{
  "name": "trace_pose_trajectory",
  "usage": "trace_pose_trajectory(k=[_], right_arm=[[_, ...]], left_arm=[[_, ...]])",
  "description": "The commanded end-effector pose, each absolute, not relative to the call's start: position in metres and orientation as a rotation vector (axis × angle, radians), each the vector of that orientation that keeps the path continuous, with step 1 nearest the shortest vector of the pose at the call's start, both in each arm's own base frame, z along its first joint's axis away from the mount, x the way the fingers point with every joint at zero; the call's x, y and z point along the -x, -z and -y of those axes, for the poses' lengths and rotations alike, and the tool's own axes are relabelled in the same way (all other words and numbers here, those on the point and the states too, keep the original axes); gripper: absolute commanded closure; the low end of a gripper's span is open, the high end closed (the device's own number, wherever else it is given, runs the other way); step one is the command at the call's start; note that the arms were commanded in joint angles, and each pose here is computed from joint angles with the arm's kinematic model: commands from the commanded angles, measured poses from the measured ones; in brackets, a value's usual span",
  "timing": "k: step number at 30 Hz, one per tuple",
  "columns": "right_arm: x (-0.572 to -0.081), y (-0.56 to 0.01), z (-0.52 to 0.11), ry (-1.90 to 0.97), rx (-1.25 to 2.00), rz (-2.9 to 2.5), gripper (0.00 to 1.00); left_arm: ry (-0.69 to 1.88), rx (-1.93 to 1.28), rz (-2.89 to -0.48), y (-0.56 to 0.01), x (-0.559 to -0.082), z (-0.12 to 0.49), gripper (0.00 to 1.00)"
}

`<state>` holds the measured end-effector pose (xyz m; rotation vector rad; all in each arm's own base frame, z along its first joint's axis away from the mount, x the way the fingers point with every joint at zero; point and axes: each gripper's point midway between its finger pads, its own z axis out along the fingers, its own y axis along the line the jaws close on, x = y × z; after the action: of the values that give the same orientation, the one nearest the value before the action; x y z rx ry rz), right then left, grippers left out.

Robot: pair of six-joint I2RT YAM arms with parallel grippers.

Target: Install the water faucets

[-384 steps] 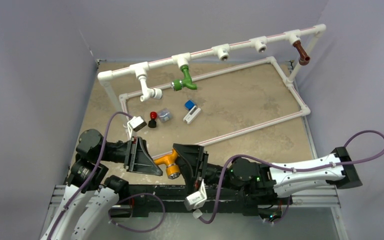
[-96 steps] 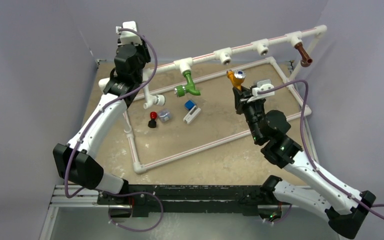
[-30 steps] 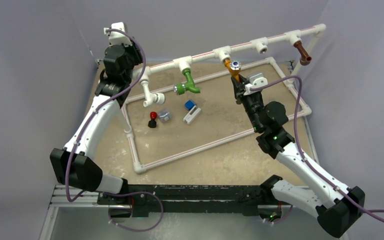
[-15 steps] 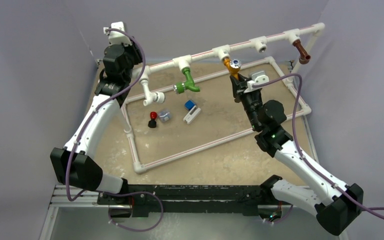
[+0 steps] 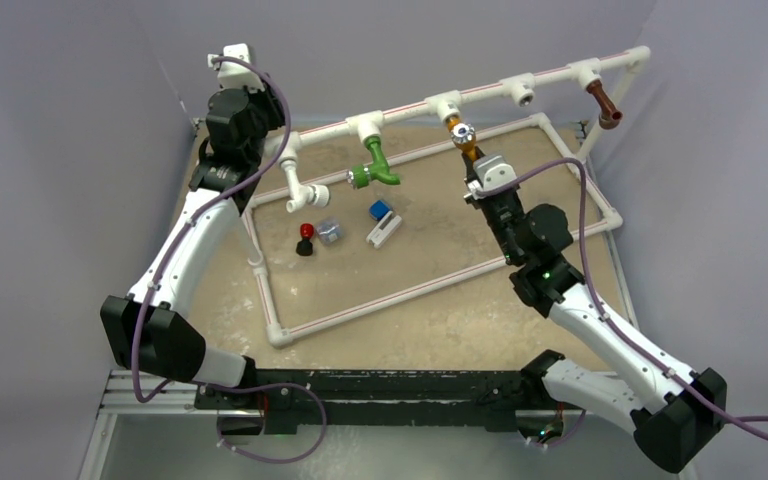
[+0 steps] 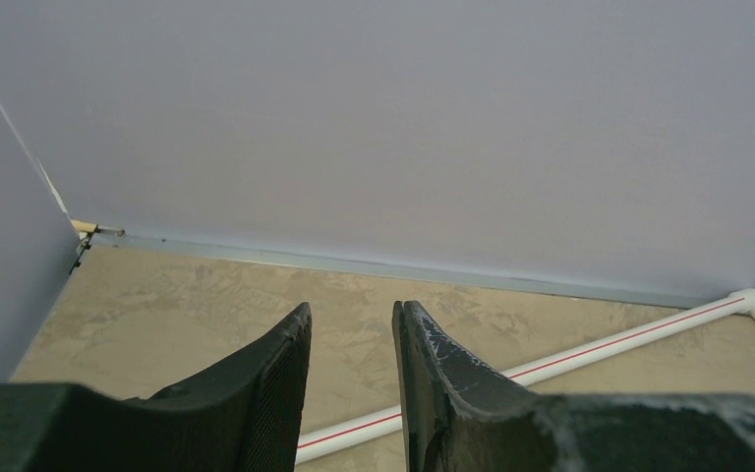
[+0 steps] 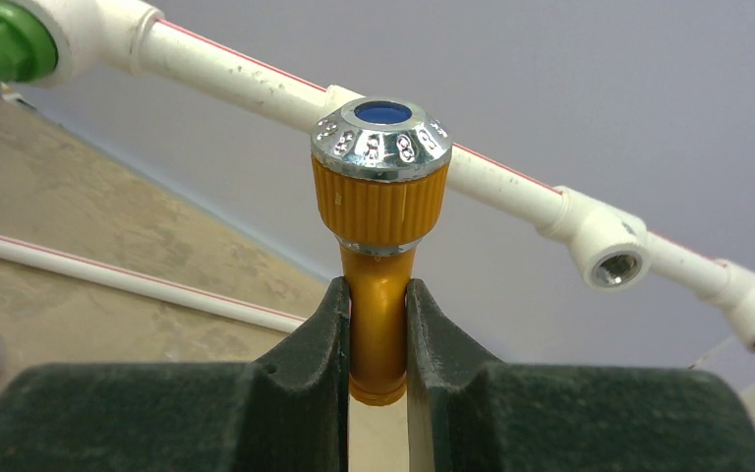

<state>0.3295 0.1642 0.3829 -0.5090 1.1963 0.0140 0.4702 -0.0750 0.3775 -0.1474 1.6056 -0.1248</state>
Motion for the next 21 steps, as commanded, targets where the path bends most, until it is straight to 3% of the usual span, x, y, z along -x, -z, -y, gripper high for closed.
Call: trace_pose_trajectory(k=[1,9,21], right_arm=[[-0.329,-0.412,-0.159,0.139,0.599,-1.071,1.00],[-0.330,-0.412,-0.166,0.151,0.616,-1.074,1.00],[-0.336,-0.409,-0.176,-0.174,0.316,-1.163,1.00]], left_arm=[[0.069,0.102,-1.982,-0.254,-0.457,0.077,0.65],[0.080,0.101,-1.987,-0.254,-0.457,0.078,0.65],[0.095,0.099,-1.986,-0.255,-0.456,0.080,0.65]])
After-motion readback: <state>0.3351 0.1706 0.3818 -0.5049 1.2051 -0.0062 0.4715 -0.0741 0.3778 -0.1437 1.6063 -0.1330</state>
